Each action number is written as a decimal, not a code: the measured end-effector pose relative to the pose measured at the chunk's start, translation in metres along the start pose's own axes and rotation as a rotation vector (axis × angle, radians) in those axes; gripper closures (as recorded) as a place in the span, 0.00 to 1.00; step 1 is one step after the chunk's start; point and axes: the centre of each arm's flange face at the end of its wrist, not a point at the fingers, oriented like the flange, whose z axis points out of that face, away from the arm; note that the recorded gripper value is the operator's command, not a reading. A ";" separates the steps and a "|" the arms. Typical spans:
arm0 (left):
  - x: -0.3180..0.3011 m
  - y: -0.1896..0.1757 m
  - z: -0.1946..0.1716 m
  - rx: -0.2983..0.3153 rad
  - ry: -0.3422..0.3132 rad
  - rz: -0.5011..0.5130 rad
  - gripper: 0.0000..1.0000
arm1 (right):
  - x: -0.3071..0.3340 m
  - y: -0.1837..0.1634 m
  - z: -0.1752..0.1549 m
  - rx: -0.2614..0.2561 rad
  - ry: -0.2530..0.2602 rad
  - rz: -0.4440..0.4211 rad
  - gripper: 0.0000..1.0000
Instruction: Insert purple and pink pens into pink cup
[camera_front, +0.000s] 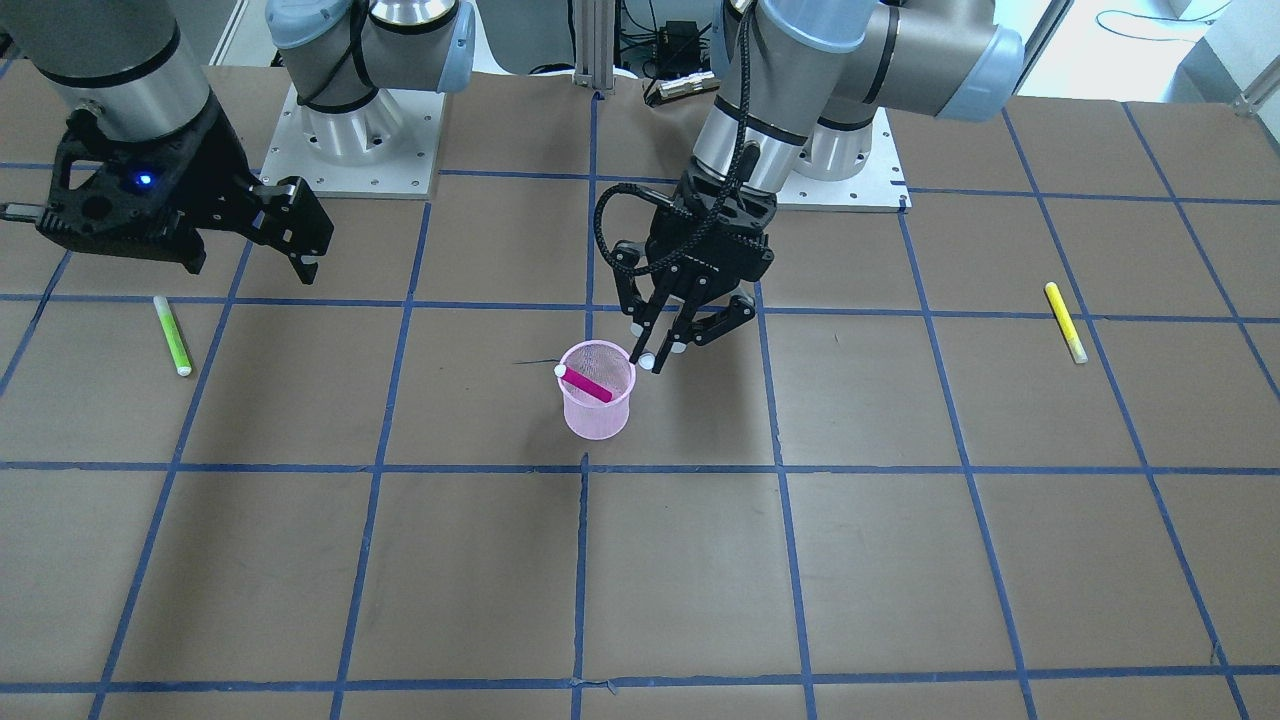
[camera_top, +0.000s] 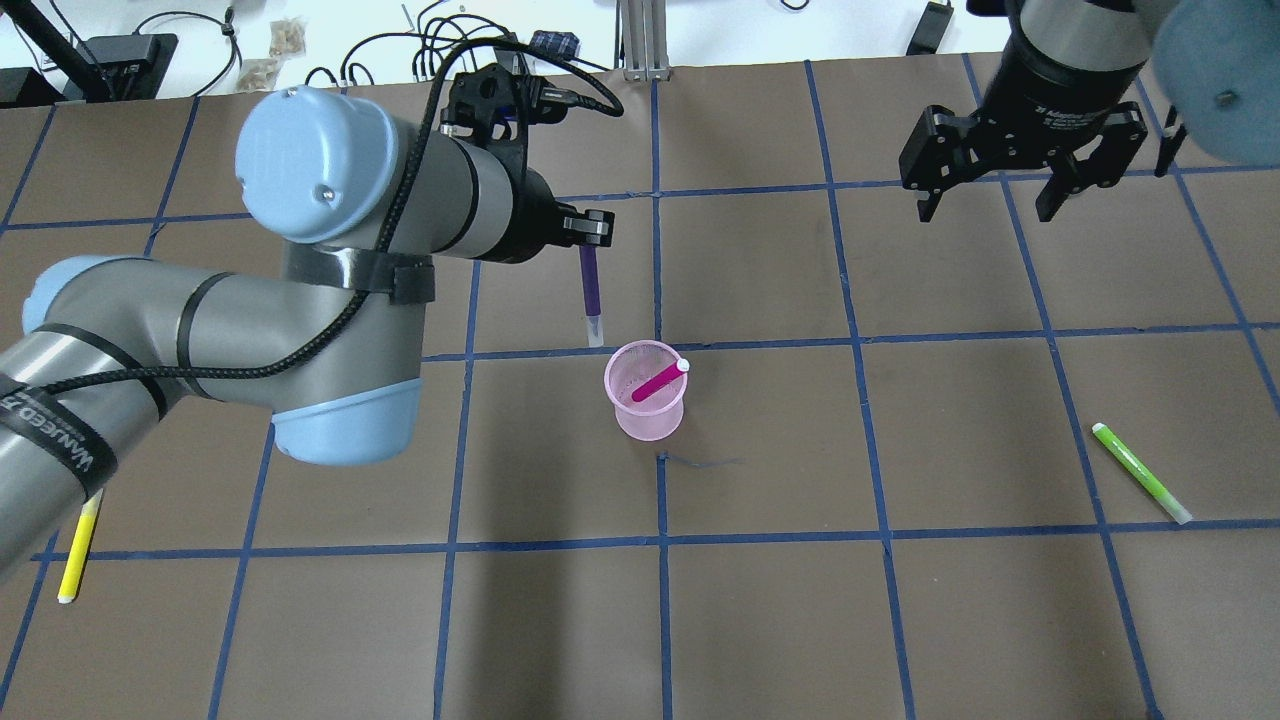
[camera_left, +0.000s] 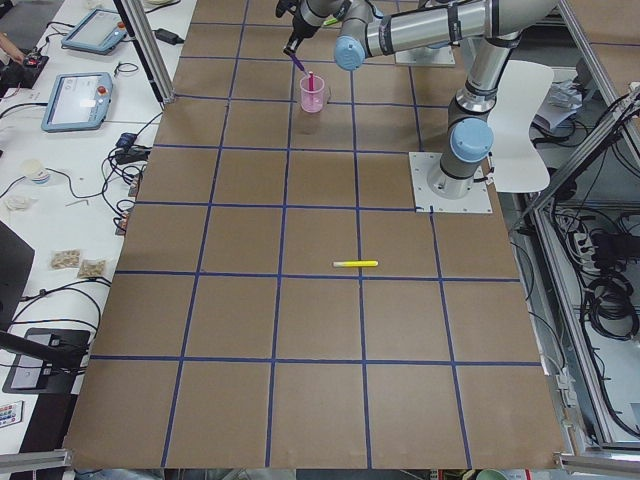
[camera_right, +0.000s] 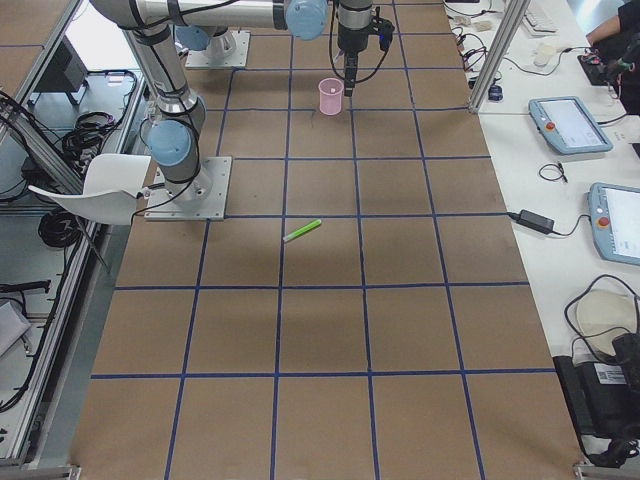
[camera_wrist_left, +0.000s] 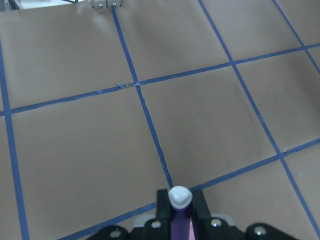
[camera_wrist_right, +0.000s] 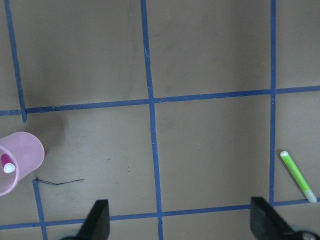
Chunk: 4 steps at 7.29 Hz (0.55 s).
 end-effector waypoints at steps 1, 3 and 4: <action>0.011 0.009 0.011 -0.004 -0.020 0.002 1.00 | 0.002 0.005 -0.007 0.010 0.002 0.010 0.00; 0.025 0.021 0.032 -0.034 -0.035 0.013 1.00 | 0.001 0.013 -0.013 0.020 -0.006 0.016 0.00; 0.031 0.026 0.041 -0.052 -0.030 0.021 1.00 | 0.000 0.017 -0.013 0.018 -0.009 0.017 0.00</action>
